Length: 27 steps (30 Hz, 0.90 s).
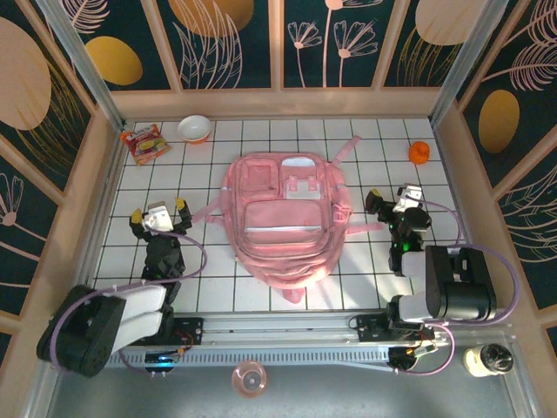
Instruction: Pack books, pencil case, and school supplies into a backpack
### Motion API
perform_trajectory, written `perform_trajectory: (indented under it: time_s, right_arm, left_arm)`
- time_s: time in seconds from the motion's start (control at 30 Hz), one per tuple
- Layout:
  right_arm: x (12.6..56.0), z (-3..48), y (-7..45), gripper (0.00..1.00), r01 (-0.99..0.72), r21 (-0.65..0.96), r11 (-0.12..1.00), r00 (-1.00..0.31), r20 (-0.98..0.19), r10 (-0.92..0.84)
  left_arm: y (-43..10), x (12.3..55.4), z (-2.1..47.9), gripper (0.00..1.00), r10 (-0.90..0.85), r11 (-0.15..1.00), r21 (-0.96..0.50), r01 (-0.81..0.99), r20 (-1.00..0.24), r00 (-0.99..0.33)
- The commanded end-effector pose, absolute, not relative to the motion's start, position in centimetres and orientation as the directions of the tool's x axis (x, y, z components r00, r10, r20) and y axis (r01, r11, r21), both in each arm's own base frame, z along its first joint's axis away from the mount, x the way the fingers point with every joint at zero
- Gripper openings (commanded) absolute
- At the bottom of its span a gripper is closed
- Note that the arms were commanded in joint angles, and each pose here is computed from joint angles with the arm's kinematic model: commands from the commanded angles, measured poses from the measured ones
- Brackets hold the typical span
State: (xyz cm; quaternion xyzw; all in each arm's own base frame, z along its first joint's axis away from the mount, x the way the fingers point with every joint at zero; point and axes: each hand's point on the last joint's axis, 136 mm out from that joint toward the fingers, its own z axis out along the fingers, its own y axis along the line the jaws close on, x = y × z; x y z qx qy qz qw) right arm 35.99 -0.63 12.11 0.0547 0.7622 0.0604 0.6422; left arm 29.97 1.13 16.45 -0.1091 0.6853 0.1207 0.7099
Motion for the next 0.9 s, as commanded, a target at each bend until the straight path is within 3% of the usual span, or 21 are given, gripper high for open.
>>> perform_trajectory:
  time_s: [0.0,0.07,0.23,0.43,0.87]
  right_arm:
    - [36.5,13.8,-0.8,0.99,-0.012,0.122,0.992,-0.026,-0.992,0.122]
    - [37.0,12.7,-0.9,0.99,-0.003,0.127,0.992,-0.102,-0.987,0.126]
    - [37.7,12.7,-0.6,0.99,-0.002,0.114,0.993,-0.108,-0.988,0.113]
    - [37.7,12.6,-0.7,0.99,-0.001,0.114,0.993,-0.108,-0.988,0.113]
    - [37.7,12.6,-0.6,0.99,-0.002,0.114,0.993,-0.111,-0.987,0.113]
  left_arm:
    - [0.4,29.8,18.0,0.99,0.088,0.965,0.053,-0.257,-0.988,0.129]
    - [0.5,31.0,17.6,0.99,0.069,0.961,0.033,-0.274,-0.99,0.123]
    - [2.1,31.8,16.9,0.99,0.006,0.95,-0.033,-0.31,-0.992,0.123]
    - [3.9,36.9,14.1,0.99,-0.092,0.948,-0.073,-0.31,-0.995,-0.049]
    - [4.2,36.7,13.9,0.99,-0.106,0.952,-0.089,-0.294,-0.994,-0.041]
